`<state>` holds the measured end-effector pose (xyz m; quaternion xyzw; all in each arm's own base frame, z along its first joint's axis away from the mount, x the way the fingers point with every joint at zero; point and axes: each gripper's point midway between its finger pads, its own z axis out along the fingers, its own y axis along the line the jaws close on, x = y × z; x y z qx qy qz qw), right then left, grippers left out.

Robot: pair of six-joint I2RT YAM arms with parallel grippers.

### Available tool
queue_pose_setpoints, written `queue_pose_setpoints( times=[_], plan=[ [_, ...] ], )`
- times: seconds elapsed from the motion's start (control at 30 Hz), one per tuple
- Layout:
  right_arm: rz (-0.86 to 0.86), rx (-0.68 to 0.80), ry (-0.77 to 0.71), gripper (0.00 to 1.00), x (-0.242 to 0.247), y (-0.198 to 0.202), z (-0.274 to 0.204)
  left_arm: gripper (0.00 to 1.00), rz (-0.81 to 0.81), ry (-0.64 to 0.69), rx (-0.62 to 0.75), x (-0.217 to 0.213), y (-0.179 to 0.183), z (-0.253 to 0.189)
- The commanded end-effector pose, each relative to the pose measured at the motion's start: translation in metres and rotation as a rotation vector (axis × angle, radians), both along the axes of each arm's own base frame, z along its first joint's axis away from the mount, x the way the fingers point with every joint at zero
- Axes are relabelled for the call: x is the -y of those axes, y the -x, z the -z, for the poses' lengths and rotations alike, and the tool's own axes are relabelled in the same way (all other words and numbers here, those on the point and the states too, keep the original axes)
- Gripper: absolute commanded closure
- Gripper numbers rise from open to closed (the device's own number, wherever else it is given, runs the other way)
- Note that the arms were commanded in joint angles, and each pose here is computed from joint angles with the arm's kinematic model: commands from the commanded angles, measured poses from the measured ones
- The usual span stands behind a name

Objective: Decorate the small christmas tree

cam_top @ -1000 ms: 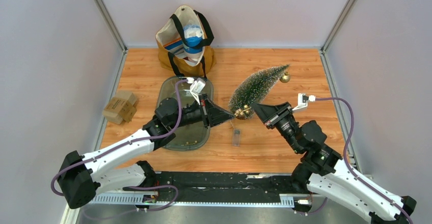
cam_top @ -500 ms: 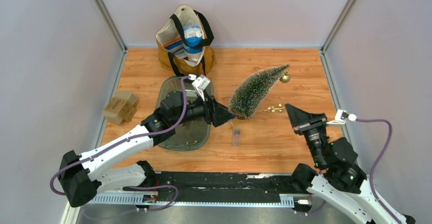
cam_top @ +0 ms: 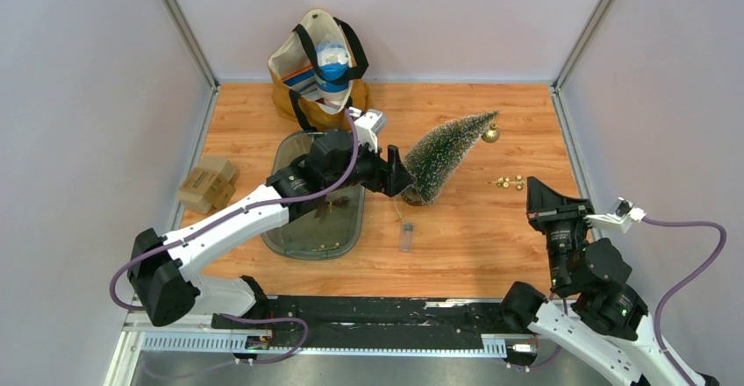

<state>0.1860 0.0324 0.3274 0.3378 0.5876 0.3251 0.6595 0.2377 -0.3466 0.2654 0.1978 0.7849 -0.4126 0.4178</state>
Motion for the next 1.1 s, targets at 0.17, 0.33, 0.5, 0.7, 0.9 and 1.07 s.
queue_pose_setpoints(
  times=[0.17,0.33,0.5,0.7,0.9,1.07],
  plan=[
    [0.035,-0.025,0.15,1.0,0.004,-0.003,-0.026,0.15,-0.029,-0.016,0.049,0.002,-0.012,-0.015],
    [-0.017,-0.069,0.203,1.0,-0.014,-0.01,-0.02,0.15,-0.031,-0.019,0.044,0.0,-0.011,-0.013],
    [-0.07,-0.117,0.246,1.0,-0.029,-0.014,-0.013,0.15,-0.025,-0.024,0.047,0.0,-0.011,-0.015],
    [-0.098,-0.175,0.28,1.0,-0.034,-0.027,-0.006,0.15,-0.022,-0.027,0.053,-0.001,-0.01,-0.016],
    [-0.13,-0.245,0.227,1.0,-0.026,-0.051,0.018,0.15,-0.019,-0.026,0.048,-0.002,-0.008,-0.015],
    [-0.2,-0.208,0.015,1.0,-0.018,-0.071,0.036,0.15,-0.02,-0.011,0.062,-0.001,-0.013,-0.019]
  ],
)
